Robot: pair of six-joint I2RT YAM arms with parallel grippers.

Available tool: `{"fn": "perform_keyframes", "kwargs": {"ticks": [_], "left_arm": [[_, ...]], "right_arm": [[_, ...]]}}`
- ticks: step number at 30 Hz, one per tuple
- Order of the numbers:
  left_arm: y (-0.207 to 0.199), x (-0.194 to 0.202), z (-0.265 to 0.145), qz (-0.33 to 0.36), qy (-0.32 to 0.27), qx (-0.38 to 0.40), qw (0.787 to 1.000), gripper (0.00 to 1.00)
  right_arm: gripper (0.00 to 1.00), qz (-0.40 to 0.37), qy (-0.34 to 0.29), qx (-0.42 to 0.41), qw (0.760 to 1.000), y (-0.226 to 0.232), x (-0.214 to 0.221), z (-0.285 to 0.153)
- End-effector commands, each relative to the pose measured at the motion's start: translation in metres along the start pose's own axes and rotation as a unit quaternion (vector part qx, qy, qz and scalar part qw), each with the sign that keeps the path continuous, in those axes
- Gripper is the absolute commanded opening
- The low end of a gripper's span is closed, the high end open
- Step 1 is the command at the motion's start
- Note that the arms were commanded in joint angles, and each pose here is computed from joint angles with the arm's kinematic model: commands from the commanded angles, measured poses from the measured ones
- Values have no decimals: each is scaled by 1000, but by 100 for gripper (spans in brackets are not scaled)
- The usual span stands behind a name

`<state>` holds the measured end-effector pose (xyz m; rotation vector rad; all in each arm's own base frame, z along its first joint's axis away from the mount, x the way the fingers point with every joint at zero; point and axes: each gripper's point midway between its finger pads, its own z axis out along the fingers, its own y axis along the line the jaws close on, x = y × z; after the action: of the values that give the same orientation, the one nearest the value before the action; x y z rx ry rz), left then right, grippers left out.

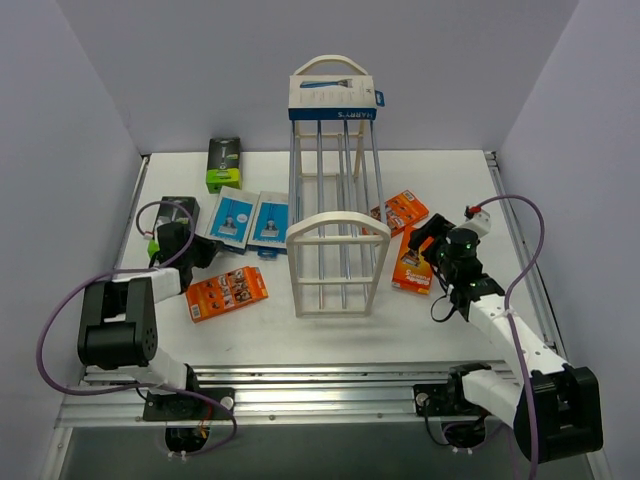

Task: Place and organize the shaving razors onto the shelf
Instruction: Grab a shaving razor with the left arm, then pass the shaving razor from the left arm to the right

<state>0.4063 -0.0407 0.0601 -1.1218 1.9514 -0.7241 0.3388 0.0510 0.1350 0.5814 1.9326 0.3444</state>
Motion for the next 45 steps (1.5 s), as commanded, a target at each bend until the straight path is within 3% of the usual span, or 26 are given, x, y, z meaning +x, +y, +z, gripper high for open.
{"fn": "perform_keyframes", "kwargs": {"ticks": [1,14,18,30,38,45], "left_arm": [[-16,-9,-17,15,-9,16,1000,2],[-59,-52,-105,132,-78,-11,988,2],[-81,-68,-136,155,-116,7,981,2],[-134,-85,-198,135,-156,76,975,2],[-192,-105,-258,111,-201,153,961,2],[-211,-106,-274,105,-200,180,957,2]], "right_arm": [[74,-7,-26,-1,1000,2,-16,-7],[72,-7,-40,-18,999,15,-34,-23],[67,-13,-46,-35,998,21,-40,-32],[65,-42,-62,-87,993,63,-71,-64],[63,-50,-119,-142,981,112,-116,-95],[64,-39,-145,-181,972,149,-154,-119]]}}
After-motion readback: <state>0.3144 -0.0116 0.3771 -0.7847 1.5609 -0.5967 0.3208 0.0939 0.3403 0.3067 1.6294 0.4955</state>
